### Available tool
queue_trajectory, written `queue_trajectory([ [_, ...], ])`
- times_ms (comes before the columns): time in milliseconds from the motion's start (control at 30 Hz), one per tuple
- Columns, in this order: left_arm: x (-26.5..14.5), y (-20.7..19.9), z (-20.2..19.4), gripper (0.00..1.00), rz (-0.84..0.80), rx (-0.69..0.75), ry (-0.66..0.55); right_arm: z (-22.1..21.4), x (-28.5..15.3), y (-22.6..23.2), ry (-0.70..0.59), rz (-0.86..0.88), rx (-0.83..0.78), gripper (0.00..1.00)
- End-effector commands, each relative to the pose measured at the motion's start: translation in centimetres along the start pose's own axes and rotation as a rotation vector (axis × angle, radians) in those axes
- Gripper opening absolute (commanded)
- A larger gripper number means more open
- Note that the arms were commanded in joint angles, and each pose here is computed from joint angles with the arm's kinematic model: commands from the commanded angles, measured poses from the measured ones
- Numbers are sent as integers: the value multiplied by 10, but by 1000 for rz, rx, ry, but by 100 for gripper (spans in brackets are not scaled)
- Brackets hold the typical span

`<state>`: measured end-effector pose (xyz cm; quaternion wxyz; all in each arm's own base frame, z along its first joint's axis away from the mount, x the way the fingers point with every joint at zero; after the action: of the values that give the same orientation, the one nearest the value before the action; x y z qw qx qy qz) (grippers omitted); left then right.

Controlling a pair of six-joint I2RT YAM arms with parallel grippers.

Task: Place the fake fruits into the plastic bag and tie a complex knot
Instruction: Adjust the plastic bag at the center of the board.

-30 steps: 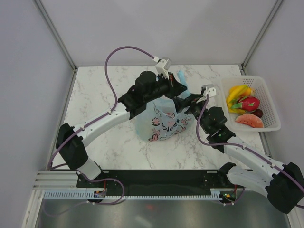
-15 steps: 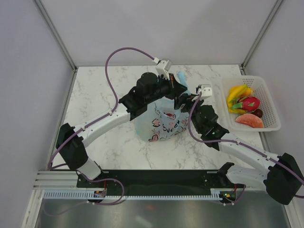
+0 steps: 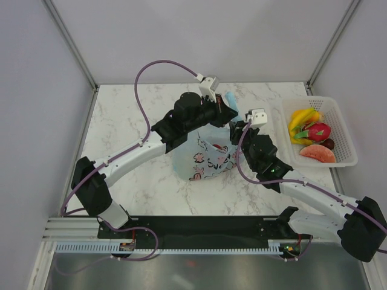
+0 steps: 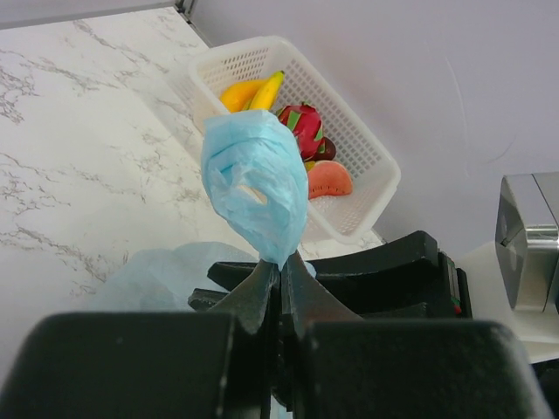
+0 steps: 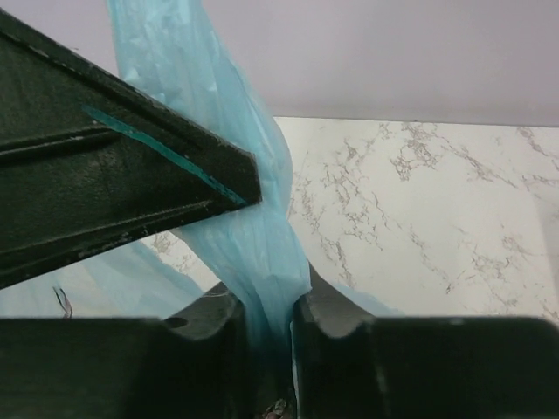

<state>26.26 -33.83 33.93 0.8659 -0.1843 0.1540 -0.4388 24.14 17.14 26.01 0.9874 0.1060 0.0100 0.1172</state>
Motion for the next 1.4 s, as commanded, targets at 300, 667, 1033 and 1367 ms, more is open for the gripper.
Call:
queue_trajectory([
  [300, -42, -36, 72, 64, -40, 202, -42, 5, -5, -4, -18, -44, 34, 0],
  [667, -127, -30, 79, 89, 173, 280, -19, 12, -7, -8, -19, -134, 93, 0],
  [1033, -188, -29, 54, 79, 203, 155, -4, 14, -3, -7, -8, -158, 95, 0],
  [1367, -194, -30, 28, 75, 123, -75, -104, 11, -2, -5, -4, -152, 122, 0],
])
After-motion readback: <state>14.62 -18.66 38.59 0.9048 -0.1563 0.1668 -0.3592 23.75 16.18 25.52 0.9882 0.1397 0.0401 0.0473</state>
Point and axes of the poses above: each gripper's point midway between its finger pads, its own x axis out along the fingers, its own y axis along the line the jaws close on, z = x × y, the point moved 9 cm from there along -x, back along the fingers, and after that the axes turned 3 degrees about x, right-handed, at the moved point
